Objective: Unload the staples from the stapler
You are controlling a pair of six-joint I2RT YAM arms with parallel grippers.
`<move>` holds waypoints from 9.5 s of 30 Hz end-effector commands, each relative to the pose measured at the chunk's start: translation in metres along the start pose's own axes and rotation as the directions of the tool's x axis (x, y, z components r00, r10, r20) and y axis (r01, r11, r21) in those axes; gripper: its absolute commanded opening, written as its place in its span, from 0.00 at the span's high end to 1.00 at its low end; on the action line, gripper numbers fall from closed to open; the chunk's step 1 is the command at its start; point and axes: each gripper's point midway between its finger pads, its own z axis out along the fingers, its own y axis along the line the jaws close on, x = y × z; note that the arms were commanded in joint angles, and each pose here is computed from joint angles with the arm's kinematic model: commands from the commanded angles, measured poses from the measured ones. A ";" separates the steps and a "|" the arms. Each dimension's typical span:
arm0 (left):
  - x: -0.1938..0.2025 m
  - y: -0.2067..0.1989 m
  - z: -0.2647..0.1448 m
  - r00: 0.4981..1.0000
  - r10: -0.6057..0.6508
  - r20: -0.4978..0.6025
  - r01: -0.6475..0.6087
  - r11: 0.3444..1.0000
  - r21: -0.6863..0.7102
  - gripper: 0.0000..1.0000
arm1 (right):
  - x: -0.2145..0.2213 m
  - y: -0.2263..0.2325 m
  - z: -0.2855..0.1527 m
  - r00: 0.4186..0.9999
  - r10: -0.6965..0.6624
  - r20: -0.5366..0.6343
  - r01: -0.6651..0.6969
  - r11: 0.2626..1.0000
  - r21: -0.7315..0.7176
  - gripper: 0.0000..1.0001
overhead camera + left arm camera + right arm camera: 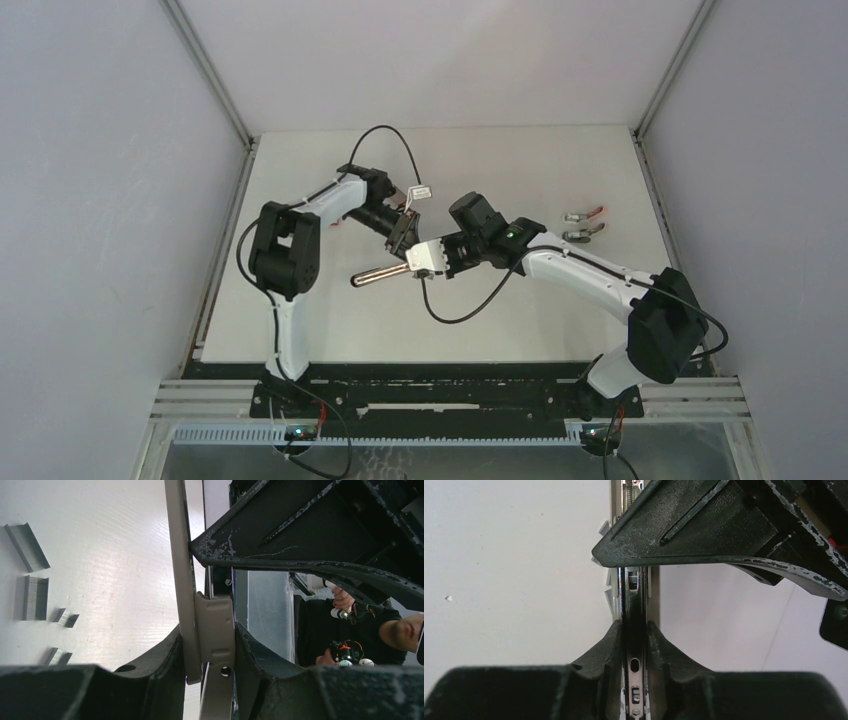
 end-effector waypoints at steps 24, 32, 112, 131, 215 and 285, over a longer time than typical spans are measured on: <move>-0.044 -0.034 -0.102 0.949 0.230 0.214 -0.198 0.967 -0.160 0.00 | 0.042 -0.034 -0.036 0.981 0.192 0.016 -0.193 0.973 0.127 0.96; -0.038 -0.033 -0.153 0.917 0.243 0.316 -0.164 0.953 -0.256 0.00 | 0.078 -0.061 -0.061 0.929 0.368 0.038 -0.365 0.895 0.256 0.97; 0.022 -0.037 -0.172 0.870 0.287 0.401 -0.147 0.927 -0.345 0.00 | 0.285 -0.068 -0.023 0.003 0.993 0.122 -0.791 -0.072 0.607 0.46; 0.022 -0.036 -0.173 0.869 0.286 0.405 -0.144 0.927 -0.345 0.00 | 0.167 -0.049 0.057 0.161 0.986 -0.040 -0.942 0.166 0.292 0.44; 0.063 -0.023 -0.172 0.915 0.349 0.201 -0.221 0.852 -0.475 0.00 | 0.304 -0.118 0.007 0.898 0.045 -0.437 -0.132 0.977 -0.170 0.77; 0.038 -0.028 -0.202 0.894 0.385 0.229 -0.155 0.744 -0.650 0.00 | 0.217 -0.152 -0.139 0.774 0.611 -0.167 -0.514 0.759 0.400 0.03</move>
